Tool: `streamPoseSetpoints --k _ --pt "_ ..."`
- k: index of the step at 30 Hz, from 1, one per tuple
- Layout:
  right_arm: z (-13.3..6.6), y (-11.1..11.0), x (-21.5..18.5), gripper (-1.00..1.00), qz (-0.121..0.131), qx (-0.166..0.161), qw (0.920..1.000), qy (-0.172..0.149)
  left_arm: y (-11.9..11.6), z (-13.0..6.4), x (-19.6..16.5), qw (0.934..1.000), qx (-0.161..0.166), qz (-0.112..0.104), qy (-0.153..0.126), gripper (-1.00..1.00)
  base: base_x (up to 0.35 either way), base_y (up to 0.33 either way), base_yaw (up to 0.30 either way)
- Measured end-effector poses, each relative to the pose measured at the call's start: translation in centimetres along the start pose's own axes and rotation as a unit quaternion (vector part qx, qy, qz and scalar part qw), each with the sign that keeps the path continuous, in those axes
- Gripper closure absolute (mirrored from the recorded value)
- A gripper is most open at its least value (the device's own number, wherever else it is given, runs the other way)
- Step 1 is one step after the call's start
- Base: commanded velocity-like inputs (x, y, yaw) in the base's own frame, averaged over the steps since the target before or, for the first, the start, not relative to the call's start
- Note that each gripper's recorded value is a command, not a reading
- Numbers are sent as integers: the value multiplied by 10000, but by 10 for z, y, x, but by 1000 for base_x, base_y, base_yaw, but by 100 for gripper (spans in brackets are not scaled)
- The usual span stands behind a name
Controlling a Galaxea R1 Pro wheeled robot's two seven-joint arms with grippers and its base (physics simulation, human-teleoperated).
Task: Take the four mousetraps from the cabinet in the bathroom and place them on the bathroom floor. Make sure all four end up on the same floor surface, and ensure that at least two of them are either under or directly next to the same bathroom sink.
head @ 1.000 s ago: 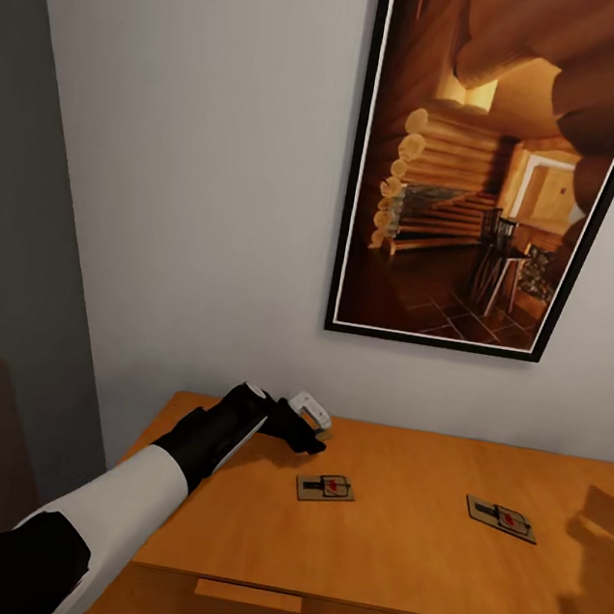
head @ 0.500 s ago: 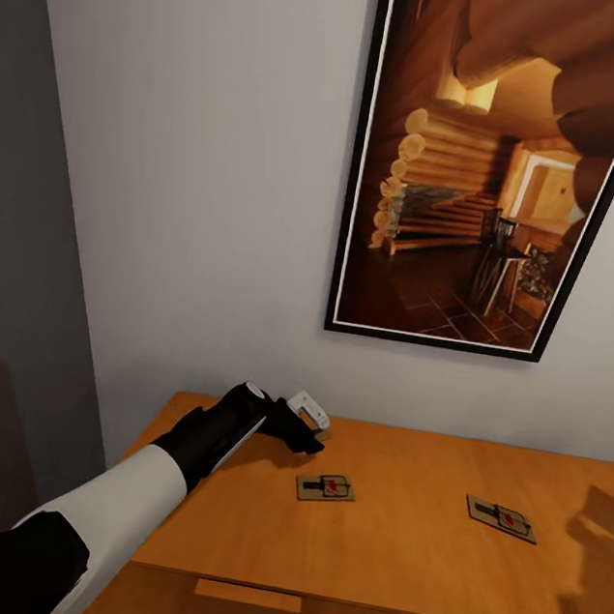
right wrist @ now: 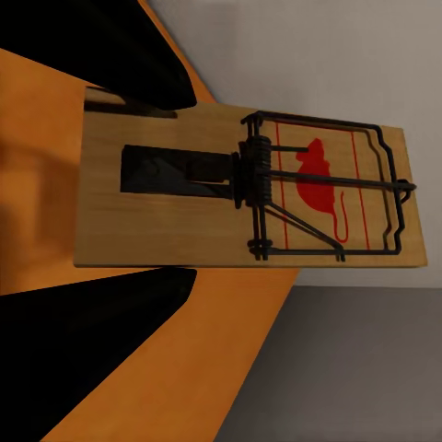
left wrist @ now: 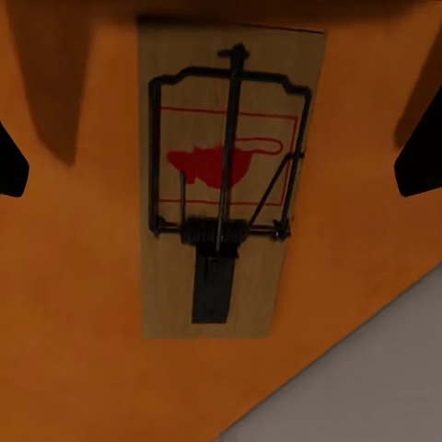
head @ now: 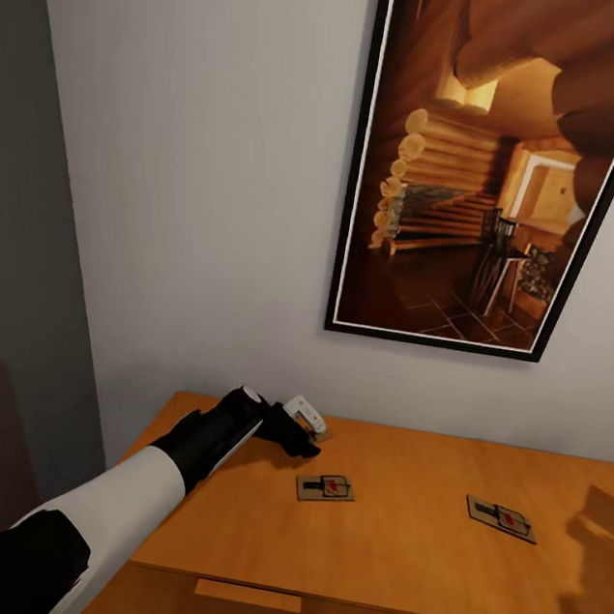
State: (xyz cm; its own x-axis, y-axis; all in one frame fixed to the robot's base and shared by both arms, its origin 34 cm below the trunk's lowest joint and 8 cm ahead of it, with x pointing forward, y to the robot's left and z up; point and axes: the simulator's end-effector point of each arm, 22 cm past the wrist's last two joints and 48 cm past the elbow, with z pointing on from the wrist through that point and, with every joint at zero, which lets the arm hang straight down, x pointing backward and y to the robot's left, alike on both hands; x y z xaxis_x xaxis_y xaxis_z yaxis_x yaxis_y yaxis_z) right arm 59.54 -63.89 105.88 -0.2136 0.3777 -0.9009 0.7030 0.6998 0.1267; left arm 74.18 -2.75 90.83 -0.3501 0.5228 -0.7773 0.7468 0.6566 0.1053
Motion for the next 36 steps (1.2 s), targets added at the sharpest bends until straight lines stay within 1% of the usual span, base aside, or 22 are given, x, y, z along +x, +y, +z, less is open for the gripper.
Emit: streamPoseSetpoints --k 10,19,29,30,33,35,36 --pt "0 0 0 100 0 0 10000 0 2 4 10 10000 -23 -37 87 -100 0 0 0" --pt "0 0 0 100 2 -1 10000 -2 1 4 11 9999 -16 -87 86 -100 0 0 0" --pt "0 0 0 100 2 -2 10000 -2 1 5 10 9999 -27 -67 84 -100 0 0 0" --pt "0 0 0 100 2 -2 10000 -2 1 5 10 9999 -27 -66 83 100 0 0 0" --pt "0 0 0 100 1 0 10000 -2 0 5 11 9999 15 -126 86 100 0 0 0" --pt "0 0 0 100 1 0 10000 -2 0 5 11 9999 14 -130 86 100 0 0 0" --pt "0 0 0 100 1 0 10000 -2 1 5 10 9999 -21 -95 89 100 0 0 0"
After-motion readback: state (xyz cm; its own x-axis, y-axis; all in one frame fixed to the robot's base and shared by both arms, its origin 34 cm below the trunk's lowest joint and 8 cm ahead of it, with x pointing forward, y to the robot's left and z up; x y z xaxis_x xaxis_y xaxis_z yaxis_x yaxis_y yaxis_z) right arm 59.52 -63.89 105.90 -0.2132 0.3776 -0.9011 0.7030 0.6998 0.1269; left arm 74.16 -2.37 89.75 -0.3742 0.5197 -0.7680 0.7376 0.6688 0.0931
